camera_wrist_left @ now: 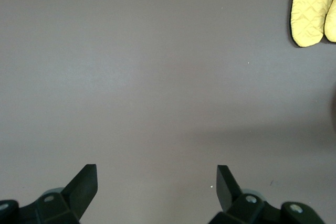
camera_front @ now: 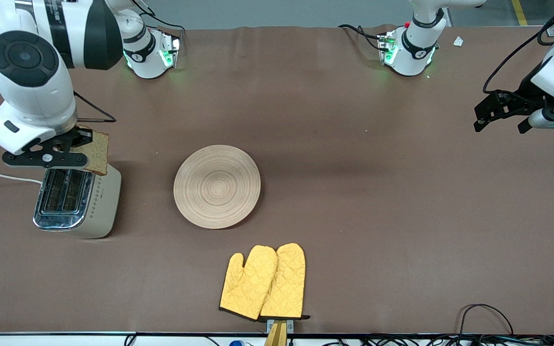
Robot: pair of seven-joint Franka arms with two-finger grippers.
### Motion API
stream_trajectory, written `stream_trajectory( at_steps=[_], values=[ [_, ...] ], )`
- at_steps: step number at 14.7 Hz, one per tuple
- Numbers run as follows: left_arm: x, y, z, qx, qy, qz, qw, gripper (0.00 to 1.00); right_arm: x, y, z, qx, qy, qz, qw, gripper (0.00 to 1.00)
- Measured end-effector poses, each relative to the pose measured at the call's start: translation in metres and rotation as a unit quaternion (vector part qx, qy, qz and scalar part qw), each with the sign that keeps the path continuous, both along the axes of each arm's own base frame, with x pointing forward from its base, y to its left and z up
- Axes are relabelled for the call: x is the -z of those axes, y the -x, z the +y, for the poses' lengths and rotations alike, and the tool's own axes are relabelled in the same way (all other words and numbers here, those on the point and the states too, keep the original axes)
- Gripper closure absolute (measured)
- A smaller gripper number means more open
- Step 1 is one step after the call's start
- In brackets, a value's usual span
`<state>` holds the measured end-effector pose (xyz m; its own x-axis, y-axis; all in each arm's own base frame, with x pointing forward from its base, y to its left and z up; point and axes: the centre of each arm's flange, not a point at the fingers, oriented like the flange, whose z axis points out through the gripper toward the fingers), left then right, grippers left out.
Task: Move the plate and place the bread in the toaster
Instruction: 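Lower the bread into the toaster slot with the right gripper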
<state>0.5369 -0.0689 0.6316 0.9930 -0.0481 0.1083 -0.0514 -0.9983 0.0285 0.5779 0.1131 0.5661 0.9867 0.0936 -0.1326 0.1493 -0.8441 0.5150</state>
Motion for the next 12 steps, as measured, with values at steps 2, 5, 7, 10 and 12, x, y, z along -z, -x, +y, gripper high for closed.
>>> stream_trajectory(
  at_steps=[2,5,7,10,12],
  values=[
    [0.000,0.000,0.000,0.000,0.000,0.000,1.000,0.00,0.002,-0.006,-0.018,-0.008,0.041,0.010,0.999,0.97],
    [0.000,0.000,0.000,0.000,0.000,0.000,1.000,0.00,0.002,-0.011,-0.042,-0.011,0.066,0.021,0.997,0.97],
    [0.000,0.000,0.001,-0.001,0.000,0.000,1.000,0.00,0.003,-0.014,-0.058,-0.009,0.074,0.029,0.997,0.97],
    [0.000,0.000,0.001,-0.001,0.000,0.000,1.000,0.00,0.011,-0.021,-0.078,-0.009,0.095,0.045,0.994,0.97],
    [0.000,0.000,0.001,-0.001,0.000,0.000,1.000,0.00,0.025,-0.027,-0.082,-0.009,0.104,0.055,0.993,0.97]
  ],
)
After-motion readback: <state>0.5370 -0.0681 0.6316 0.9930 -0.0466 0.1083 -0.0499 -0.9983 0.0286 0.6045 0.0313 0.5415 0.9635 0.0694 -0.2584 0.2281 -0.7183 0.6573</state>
